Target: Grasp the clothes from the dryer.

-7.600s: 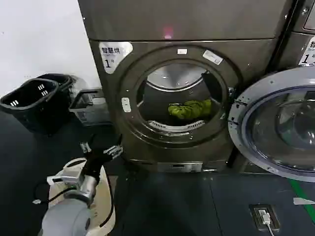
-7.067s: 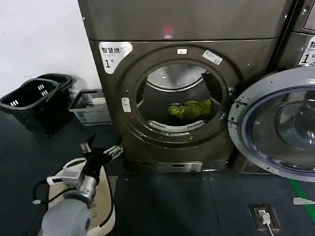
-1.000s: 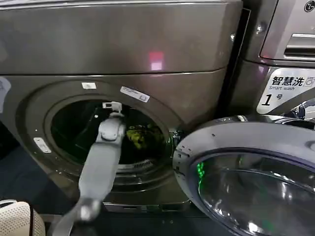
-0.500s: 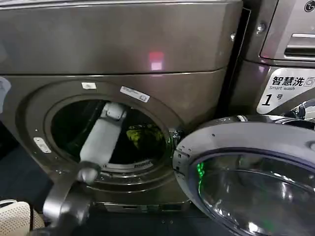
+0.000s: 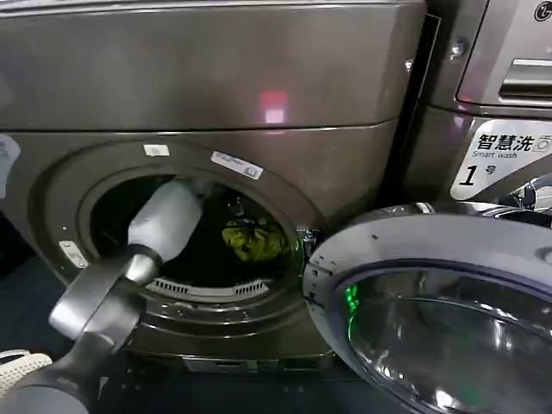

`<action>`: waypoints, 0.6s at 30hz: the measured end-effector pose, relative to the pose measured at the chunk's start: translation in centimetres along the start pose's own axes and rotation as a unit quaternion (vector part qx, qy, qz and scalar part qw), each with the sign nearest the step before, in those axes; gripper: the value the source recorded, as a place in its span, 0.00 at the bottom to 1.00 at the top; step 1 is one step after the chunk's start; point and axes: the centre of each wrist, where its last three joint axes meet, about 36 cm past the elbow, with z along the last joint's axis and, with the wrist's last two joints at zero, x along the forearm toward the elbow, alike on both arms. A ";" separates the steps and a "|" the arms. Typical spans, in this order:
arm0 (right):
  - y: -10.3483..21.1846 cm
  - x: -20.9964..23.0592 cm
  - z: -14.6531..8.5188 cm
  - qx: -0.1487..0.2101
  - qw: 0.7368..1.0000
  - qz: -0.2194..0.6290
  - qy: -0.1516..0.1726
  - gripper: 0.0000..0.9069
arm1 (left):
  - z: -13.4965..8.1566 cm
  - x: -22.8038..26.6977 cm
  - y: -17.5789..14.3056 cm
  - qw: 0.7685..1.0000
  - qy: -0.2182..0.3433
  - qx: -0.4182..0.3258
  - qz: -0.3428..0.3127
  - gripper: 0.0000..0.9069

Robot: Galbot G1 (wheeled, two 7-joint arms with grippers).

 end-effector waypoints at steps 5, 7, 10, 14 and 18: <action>0.1 0.3 0.1 -0.001 1.000 -0.001 0.001 1.00 | -0.8 -0.4 -0.1 0.997 0.017 -0.053 0.057 1.00; 0.1 0.4 0.1 -0.002 1.000 -0.001 0.001 1.00 | -0.9 -0.7 -0.2 0.995 0.021 -0.063 0.072 1.00; 0.3 0.5 0.1 -0.004 1.000 -0.002 0.001 1.00 | -1.3 -1.2 -0.6 0.993 0.026 -0.076 0.090 1.00; 0.5 0.7 0.1 -0.006 1.000 -0.004 0.002 1.00 | -1.1 -1.9 -1.3 0.990 0.029 -0.085 0.113 1.00; 0.7 0.8 0.0 -0.008 1.000 -0.006 0.001 1.00 | -1.0 -2.8 -2.5 0.987 0.030 -0.094 0.128 1.00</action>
